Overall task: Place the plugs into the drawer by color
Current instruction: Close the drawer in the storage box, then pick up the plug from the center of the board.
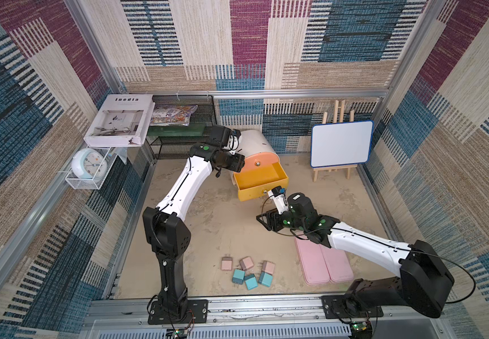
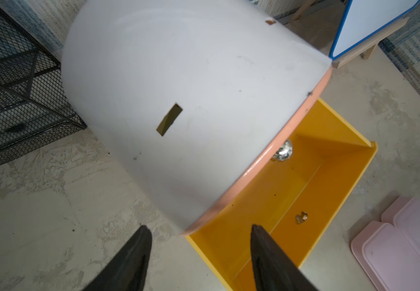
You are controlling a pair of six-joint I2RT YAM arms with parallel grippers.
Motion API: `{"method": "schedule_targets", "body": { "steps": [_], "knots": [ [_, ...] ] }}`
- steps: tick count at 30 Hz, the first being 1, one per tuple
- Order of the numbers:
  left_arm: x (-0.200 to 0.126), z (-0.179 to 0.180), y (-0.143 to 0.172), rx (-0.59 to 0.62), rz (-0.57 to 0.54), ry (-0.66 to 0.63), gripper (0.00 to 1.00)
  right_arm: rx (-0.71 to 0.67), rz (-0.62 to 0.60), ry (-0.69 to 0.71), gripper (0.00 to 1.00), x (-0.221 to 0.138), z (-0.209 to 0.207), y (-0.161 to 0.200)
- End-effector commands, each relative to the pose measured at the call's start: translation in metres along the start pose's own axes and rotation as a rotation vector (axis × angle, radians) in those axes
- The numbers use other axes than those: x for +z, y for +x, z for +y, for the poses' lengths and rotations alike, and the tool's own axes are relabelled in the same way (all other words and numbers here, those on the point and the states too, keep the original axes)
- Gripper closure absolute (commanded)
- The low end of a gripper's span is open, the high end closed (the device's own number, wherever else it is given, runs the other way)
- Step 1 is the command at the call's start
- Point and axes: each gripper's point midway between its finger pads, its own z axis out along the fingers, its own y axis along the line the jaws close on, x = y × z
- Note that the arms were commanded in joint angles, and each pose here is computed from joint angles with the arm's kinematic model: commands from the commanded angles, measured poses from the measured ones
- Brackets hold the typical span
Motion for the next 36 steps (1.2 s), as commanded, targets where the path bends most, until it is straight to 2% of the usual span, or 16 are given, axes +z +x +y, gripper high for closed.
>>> {"method": "schedule_targets", "body": {
  "steps": [1, 7, 12, 17, 36],
  "knots": [
    [-0.005, 0.003, 0.002, -0.078, 0.006, -0.022, 0.30, -0.104, 0.246, 0.209, 0.36, -0.013, -0.020, 0.068],
    [-0.004, -0.002, 0.012, -0.142, 0.037, 0.005, 0.25, -0.182, 0.452, 0.254, 0.37, -0.024, 0.004, 0.132],
    [-0.009, -0.007, 0.011, -0.164, 0.032, 0.026, 0.23, -0.215, 0.524, 0.224, 0.37, -0.026, 0.018, 0.155],
    [-0.010, -0.011, 0.012, -0.168, 0.034, 0.042, 0.22, -0.229, 0.581, 0.238, 0.37, -0.027, 0.014, 0.173],
    [-0.004, -0.014, 0.014, -0.177, 0.050, 0.063, 0.22, -0.294, 0.583, 0.271, 0.39, -0.003, 0.006, 0.177]
  ]
}}
